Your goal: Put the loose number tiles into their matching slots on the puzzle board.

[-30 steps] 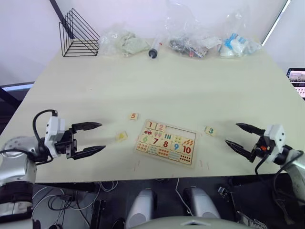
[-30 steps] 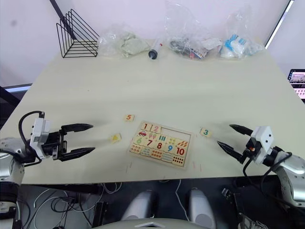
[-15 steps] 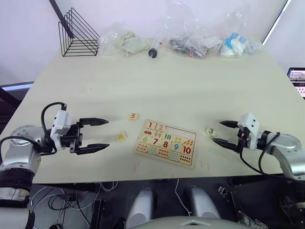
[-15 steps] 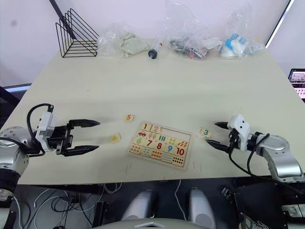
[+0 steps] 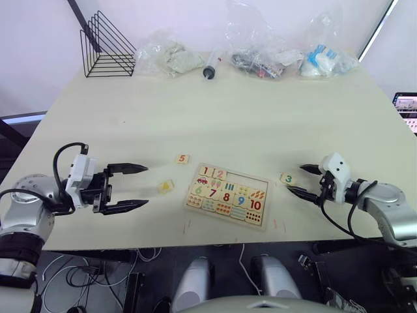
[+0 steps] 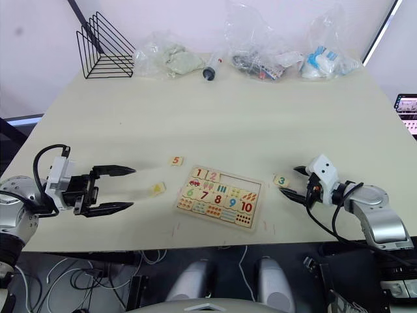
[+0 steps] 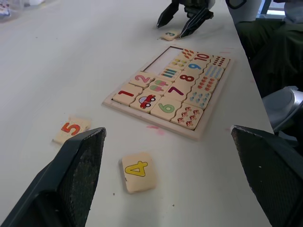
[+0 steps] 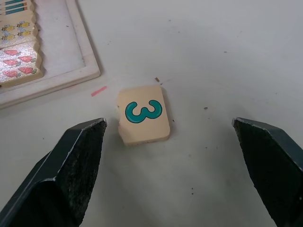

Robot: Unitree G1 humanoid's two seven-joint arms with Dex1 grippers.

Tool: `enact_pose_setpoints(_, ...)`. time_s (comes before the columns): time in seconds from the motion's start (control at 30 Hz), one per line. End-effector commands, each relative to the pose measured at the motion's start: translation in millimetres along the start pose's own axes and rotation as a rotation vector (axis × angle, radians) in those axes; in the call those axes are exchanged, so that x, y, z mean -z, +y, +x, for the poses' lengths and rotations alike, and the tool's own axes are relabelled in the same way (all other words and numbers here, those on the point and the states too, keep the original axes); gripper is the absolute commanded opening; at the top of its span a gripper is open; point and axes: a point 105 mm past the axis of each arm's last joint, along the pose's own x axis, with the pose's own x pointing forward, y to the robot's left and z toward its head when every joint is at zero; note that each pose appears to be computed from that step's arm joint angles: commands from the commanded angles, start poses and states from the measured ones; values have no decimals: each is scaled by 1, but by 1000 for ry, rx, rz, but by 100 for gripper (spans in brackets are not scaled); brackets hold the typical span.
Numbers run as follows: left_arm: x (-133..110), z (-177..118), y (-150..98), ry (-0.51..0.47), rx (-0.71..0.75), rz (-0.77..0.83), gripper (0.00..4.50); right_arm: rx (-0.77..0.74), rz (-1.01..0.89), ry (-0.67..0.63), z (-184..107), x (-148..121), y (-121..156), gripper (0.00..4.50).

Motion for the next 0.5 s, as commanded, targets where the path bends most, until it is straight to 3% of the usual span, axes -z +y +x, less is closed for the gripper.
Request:
enact_pose_setpoints(0.03, -3, -5, -2, 7, 23, 22, 450, -18, -45, -20, 2, -10, 4, 446)
enact_pose_setpoints(0.27, -2, -4, -3, 7, 28, 22, 450, -23, -65, -7, 6, -8, 5, 446)
enact_pose_setpoints(0.33, -2, -5, -3, 8, 27, 23, 450, -17, -64, 1, 7, -5, 5, 365)
enact_pose_setpoints(0.5, -2, -6, -3, 12, 24, 32, 450, -16, -69, 6, 7, -4, 4, 92)
